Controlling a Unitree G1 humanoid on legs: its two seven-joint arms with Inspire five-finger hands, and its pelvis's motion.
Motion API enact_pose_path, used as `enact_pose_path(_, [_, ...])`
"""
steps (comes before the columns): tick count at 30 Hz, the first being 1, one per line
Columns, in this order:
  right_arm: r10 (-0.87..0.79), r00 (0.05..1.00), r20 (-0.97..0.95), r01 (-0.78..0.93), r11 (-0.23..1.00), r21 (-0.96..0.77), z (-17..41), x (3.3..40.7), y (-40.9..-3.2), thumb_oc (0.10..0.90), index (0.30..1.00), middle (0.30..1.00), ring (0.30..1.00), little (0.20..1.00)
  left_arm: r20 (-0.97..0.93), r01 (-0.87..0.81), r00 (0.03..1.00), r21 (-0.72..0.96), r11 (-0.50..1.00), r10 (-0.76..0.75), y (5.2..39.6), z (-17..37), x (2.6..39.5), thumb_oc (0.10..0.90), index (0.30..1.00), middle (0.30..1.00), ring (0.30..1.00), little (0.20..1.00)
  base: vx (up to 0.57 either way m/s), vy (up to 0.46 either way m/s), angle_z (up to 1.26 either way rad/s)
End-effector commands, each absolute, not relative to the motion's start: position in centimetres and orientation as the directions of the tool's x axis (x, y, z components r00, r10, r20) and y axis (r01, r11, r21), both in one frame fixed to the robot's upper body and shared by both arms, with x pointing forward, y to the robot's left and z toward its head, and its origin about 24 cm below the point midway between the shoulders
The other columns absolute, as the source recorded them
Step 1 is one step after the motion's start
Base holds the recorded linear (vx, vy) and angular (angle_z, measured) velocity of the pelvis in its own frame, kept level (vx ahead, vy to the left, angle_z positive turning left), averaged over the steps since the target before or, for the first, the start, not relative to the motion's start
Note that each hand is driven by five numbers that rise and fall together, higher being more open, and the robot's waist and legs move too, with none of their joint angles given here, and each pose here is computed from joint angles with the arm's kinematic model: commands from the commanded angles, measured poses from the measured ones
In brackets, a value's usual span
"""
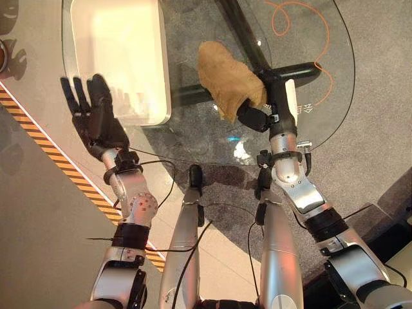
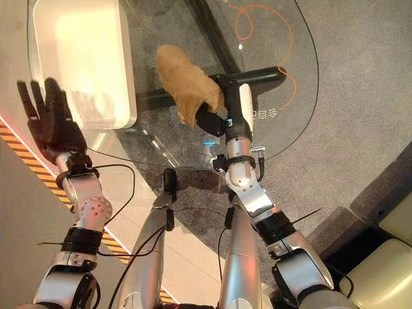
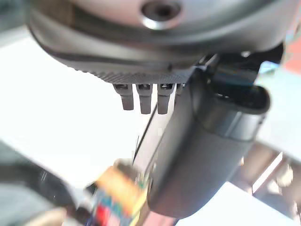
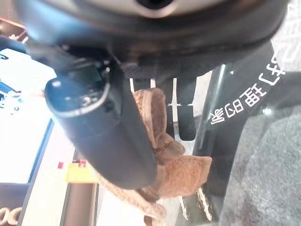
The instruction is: Wipe the table with a cloth and put it in the basket.
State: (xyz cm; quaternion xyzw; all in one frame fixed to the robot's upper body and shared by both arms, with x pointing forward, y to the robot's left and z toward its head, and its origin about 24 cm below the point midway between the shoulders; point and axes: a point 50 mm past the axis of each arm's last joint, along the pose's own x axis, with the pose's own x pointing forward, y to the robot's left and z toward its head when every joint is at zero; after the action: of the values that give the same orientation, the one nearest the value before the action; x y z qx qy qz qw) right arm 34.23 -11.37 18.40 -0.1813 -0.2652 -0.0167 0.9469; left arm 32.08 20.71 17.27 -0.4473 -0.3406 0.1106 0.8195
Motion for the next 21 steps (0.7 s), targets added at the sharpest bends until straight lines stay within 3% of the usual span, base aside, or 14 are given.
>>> enact_pose_path(1, [0.137,0.494,0.859,0.003,0.987,-0.16,26.6,29.0,-8.7,0.1,0.3,0.3,0.3,0.2,0.7,0.293,0.572,-0.661,0.691,0.428,21.3,22.2,30.0,0.8,0.9,0.9,0.9,0.9,0.0,0.0,0.0])
enact_pose_path(10, [0.178,0.43,0.885,-0.082,0.984,-0.158,27.5,27.9,-8.4,0.1,0.3,0.3,0.3,0.2,0.741,0.493,0.643,-0.594,0.635,0.194,17.1,23.9,30.5,0.8,0.9,0.9,0.9,0.9,0.0,0.0,0.0])
enact_pose_path(21, [0.196,0.352,0.915,-0.154,0.977,-0.15,28.4,26.7,-8.1,0.1,0.3,0.3,0.3,0.2,0.685,0.574,0.729,-0.608,0.548,-0.003,13.5,23.7,31.3,0.8,0.9,0.9,0.9,0.9,0.0,0.0,0.0])
